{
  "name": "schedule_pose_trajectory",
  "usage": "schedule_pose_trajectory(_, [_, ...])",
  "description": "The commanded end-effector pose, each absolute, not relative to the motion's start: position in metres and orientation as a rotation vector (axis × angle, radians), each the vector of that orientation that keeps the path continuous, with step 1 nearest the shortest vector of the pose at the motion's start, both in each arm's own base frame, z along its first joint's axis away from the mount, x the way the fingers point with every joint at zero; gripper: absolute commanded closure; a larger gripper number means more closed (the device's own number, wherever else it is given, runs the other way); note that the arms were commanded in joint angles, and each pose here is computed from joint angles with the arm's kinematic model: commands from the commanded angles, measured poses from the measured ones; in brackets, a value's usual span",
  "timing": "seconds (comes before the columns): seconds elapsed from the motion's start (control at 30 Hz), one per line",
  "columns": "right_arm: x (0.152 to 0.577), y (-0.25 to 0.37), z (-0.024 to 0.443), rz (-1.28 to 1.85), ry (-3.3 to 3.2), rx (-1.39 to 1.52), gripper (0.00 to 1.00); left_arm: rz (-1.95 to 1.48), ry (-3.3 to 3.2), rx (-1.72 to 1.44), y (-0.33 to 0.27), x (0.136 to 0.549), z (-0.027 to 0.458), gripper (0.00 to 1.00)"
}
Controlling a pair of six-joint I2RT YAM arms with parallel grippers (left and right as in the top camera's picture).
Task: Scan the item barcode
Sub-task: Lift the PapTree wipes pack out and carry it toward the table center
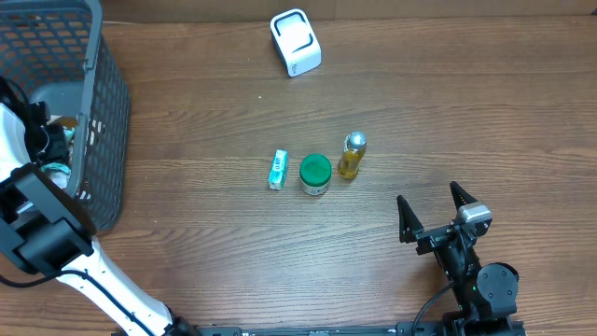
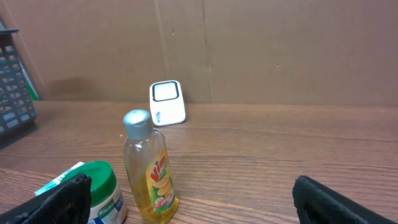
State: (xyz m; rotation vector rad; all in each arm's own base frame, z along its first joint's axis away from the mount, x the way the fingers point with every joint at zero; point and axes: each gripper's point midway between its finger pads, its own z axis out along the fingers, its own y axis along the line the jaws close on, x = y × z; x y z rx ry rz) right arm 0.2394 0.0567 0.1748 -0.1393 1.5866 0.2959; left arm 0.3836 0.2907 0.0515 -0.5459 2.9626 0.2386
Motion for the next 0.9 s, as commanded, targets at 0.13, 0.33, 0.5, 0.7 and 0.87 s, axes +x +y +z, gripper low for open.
schedule_pose_trajectory(0.13, [0.239, 0.057, 0.173, 0.297, 1.582, -0.143, 0.0, 0.182, 2.759, -0.577, 0.268, 0.424, 0.126, 0.88])
schedule_pose_trajectory(0.33, [0.239, 0.057, 0.173, 0.297, 1.583, -0.143, 0.0, 0.34, 2.434, -0.669, 0.272, 0.428, 0.248, 0.88])
schedule_pose_trajectory(0.5, [0.239, 0.057, 0.173, 0.297, 1.583, -0.143, 0.0, 0.345, 2.198, -0.785, 0.259, 0.401, 0.332, 0.9])
schedule_pose_trajectory(0.7, [0.239, 0.057, 0.173, 0.297, 1.583, -0.143, 0.0, 0.217, 2.019, -0.79, 0.227, 0.376, 0.399, 0.9])
schedule_pose_trajectory(0.87, [0.239, 0.057, 0.173, 0.297, 1.582, -0.143, 0.0, -0.031, 2.04, -0.647, 0.169, 0.372, 0.416, 0.89])
